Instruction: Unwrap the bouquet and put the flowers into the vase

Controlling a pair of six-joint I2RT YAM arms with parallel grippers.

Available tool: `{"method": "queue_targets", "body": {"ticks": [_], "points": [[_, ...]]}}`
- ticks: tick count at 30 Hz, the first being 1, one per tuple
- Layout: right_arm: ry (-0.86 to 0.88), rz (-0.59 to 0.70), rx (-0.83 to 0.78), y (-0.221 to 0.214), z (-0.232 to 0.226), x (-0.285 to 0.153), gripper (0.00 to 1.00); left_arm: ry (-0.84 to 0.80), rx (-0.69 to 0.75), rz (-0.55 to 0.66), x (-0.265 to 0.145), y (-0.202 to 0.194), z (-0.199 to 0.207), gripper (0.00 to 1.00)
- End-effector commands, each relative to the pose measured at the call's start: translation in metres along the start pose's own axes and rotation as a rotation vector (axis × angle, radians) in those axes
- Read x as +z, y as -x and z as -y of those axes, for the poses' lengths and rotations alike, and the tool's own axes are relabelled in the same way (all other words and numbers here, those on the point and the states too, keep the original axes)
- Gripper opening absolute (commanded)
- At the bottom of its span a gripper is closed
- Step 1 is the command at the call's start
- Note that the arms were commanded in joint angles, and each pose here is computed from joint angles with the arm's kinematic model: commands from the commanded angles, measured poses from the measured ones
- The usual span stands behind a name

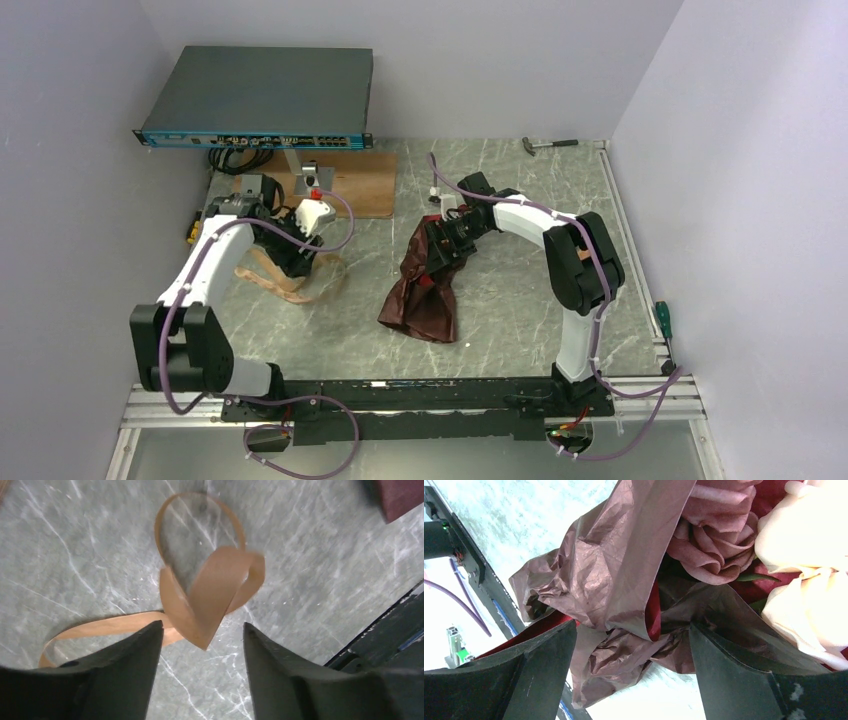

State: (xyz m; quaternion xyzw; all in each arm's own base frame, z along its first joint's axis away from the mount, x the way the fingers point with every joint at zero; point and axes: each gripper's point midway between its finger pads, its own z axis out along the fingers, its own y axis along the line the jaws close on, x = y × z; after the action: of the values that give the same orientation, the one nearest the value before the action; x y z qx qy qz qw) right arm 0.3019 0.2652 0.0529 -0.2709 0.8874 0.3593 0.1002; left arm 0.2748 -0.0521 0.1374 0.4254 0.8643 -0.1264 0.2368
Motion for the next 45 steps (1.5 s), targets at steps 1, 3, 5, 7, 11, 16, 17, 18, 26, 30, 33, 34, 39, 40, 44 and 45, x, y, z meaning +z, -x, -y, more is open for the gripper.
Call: {"method": "queue_targets", "body": {"ticks": [1,3,5,7,11,16,17,18,26,30,33,34,39,40,44,45], "points": [[0.013,0.06,-0.064,0.018,-0.014,-0.017,0.86,0.044,-0.078,-0.094,0.027,-0.026,-0.015,0.81],[0.022,0.067,-0.075,0.018,-0.017,-0.02,0.87,0.068,-0.068,-0.096,0.039,-0.032,-0.022,0.99],[0.029,0.074,-0.083,0.018,-0.021,-0.022,0.89,0.046,-0.064,-0.097,0.048,-0.035,-0.02,0.99],[0.03,0.086,-0.094,0.02,-0.024,-0.027,0.9,0.009,-0.067,-0.112,0.058,-0.041,-0.017,0.99],[0.042,0.128,-0.12,0.028,-0.035,-0.036,0.92,-0.016,-0.026,-0.119,0.072,-0.054,-0.012,0.99],[0.062,0.161,-0.139,0.034,-0.046,-0.045,0.93,-0.048,0.074,-0.129,0.087,-0.073,-0.007,0.99],[0.065,0.161,-0.14,0.034,-0.047,-0.046,0.93,-0.062,0.09,-0.13,0.089,-0.074,-0.006,1.0],[0.066,0.161,-0.142,0.034,-0.047,-0.046,0.93,-0.08,0.1,-0.132,0.091,-0.076,-0.004,0.99],[0.069,0.197,-0.175,0.044,-0.057,-0.057,0.93,-0.174,0.182,-0.174,0.094,-0.099,0.017,0.91],[0.078,0.236,-0.189,0.055,-0.064,-0.065,0.94,-0.102,0.185,-0.252,0.101,-0.119,0.006,0.52],[0.083,0.271,-0.181,0.062,-0.072,-0.072,0.94,-0.047,0.186,-0.284,0.103,-0.127,-0.003,0.42],[0.081,0.289,-0.19,0.065,-0.075,-0.076,0.95,-0.036,0.184,-0.291,0.103,-0.13,-0.004,0.4],[0.062,0.362,-0.247,0.073,-0.086,-0.093,1.0,-0.04,0.05,-0.226,0.096,-0.114,-0.003,0.06],[0.059,0.373,-0.259,0.074,-0.087,-0.096,1.0,-0.047,-0.009,-0.181,0.087,-0.103,-0.007,0.0],[0.051,0.412,-0.298,0.076,-0.094,-0.106,1.0,-0.063,-0.102,0.022,0.042,-0.037,-0.01,0.0],[0.054,0.424,-0.305,0.076,-0.096,-0.108,1.0,-0.059,-0.098,0.074,0.029,-0.019,-0.011,0.0]]}}
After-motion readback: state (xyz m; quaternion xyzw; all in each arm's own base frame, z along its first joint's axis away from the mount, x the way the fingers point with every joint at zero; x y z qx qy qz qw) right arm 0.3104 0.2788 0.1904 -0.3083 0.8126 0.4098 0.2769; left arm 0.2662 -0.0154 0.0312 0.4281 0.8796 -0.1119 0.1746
